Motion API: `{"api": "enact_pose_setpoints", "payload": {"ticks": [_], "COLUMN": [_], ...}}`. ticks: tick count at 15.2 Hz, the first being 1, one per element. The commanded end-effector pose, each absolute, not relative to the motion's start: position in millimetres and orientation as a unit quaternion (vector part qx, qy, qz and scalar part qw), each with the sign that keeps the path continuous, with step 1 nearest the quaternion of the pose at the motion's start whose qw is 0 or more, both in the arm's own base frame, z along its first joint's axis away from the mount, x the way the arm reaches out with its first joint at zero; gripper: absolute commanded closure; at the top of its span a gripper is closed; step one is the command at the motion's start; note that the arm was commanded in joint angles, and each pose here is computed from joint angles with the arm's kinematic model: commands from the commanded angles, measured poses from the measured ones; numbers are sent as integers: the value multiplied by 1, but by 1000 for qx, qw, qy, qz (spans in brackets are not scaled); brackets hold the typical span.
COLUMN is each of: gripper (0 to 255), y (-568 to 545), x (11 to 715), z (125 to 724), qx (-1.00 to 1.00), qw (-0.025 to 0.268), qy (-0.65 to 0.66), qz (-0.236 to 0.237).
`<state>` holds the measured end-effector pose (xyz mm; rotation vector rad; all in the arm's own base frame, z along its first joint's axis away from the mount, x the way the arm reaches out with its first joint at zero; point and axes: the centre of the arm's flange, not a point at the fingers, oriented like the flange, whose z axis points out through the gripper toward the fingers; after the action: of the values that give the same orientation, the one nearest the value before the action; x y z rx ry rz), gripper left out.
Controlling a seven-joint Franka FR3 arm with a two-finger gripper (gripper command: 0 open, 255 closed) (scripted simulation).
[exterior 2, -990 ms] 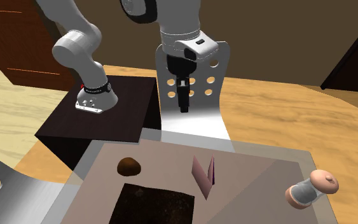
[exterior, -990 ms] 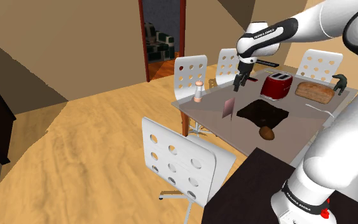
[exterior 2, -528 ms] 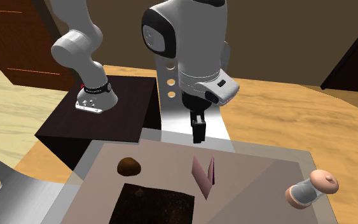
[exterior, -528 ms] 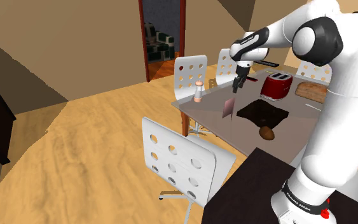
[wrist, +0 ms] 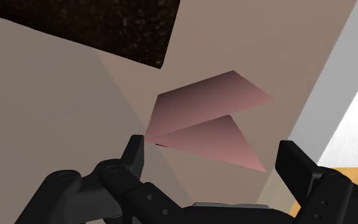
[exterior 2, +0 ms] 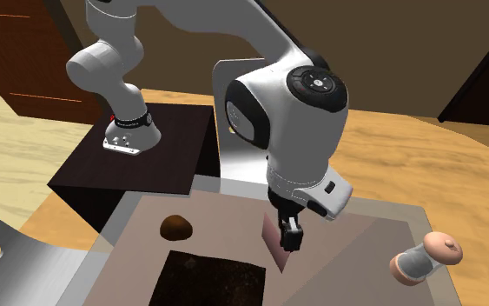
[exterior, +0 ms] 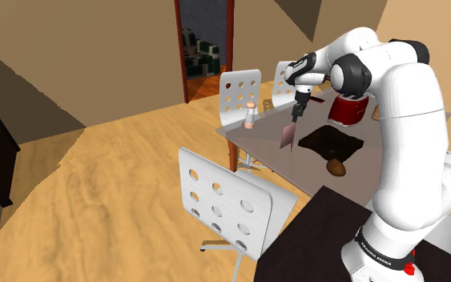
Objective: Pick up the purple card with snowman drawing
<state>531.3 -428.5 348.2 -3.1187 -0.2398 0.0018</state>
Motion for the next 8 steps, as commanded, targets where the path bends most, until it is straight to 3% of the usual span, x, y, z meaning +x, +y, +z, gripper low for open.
{"api": "enact_pose_setpoints", "payload": {"ticks": [1,8], "gripper": [0,0], "y": [-448,-460], "x": [546,554], "z": [334,297], "qx": [-997,-996], "qw": [12,14], "qy": [-82,-86], "qz": [5,8]}}
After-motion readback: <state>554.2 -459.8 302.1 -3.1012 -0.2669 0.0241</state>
